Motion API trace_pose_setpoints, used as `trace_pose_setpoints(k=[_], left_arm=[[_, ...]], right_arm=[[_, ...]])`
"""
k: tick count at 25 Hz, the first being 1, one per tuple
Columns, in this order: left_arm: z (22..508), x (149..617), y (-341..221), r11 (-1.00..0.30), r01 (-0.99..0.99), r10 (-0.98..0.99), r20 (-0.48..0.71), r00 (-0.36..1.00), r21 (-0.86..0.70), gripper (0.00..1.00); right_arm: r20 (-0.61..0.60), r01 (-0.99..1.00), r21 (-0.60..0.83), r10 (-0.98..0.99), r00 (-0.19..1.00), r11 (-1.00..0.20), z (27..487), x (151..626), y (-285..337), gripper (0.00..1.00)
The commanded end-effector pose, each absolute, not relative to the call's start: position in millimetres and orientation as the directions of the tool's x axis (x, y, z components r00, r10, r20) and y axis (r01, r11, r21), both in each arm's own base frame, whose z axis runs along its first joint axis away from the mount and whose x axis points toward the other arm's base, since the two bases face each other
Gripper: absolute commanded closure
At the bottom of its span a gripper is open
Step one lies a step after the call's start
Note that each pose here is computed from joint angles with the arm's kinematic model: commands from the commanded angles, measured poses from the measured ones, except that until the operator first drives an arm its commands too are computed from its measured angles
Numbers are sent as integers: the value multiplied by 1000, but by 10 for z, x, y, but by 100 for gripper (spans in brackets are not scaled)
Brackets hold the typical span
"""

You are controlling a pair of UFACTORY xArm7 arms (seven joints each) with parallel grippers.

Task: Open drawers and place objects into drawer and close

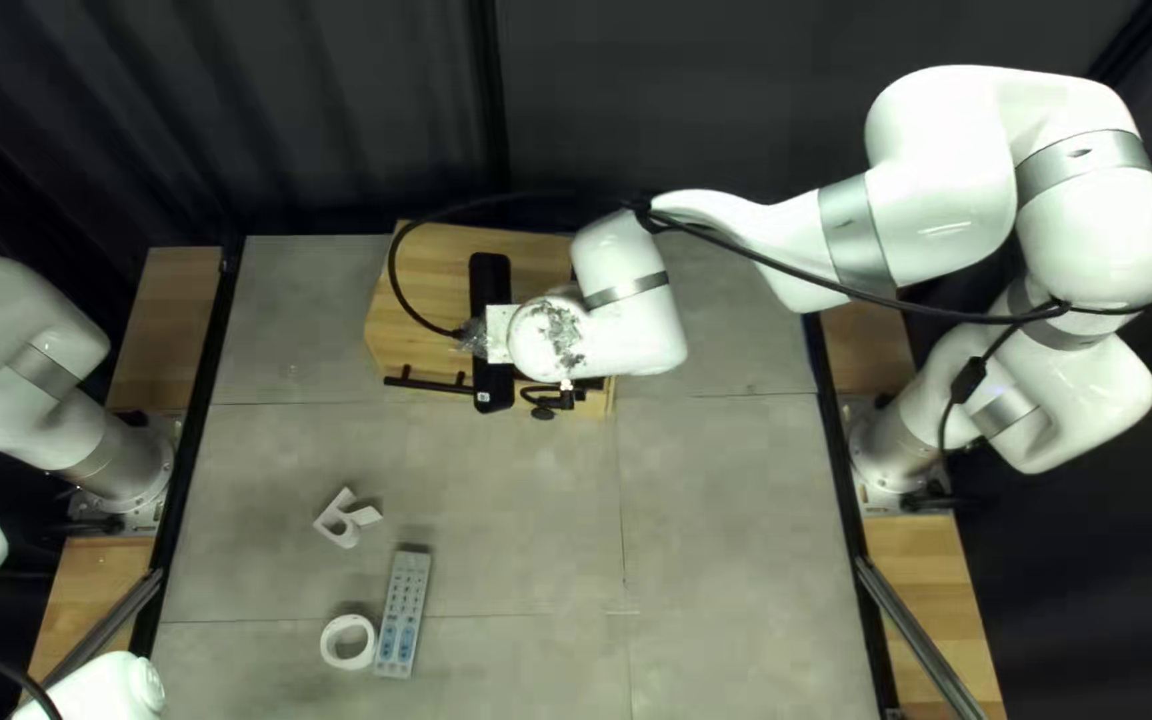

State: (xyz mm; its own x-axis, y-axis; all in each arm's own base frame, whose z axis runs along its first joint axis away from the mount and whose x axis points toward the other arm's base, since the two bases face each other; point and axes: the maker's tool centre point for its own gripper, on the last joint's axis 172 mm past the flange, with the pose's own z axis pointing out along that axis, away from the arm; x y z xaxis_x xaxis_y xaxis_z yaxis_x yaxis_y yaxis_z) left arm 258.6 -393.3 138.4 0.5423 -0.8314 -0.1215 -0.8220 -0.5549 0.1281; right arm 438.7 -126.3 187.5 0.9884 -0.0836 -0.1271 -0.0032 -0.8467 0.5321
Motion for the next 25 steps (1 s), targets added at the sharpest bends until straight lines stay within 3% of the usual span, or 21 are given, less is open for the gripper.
trace_pose_setpoints(k=[1, 25], left_arm=[[1384, 2586, -3933, -555, -822, -831, -121, 542, 128, 0], [1384, 2586, -3933, -555, -822, -831, -121, 542, 128, 0]], right_arm=[[-130, 0, 535, -83, 988, -845, 1902, 4406, -1288, 0], [-146, 19, 538, -71, 987, -843, 1958, 4410, -1295, 0]])
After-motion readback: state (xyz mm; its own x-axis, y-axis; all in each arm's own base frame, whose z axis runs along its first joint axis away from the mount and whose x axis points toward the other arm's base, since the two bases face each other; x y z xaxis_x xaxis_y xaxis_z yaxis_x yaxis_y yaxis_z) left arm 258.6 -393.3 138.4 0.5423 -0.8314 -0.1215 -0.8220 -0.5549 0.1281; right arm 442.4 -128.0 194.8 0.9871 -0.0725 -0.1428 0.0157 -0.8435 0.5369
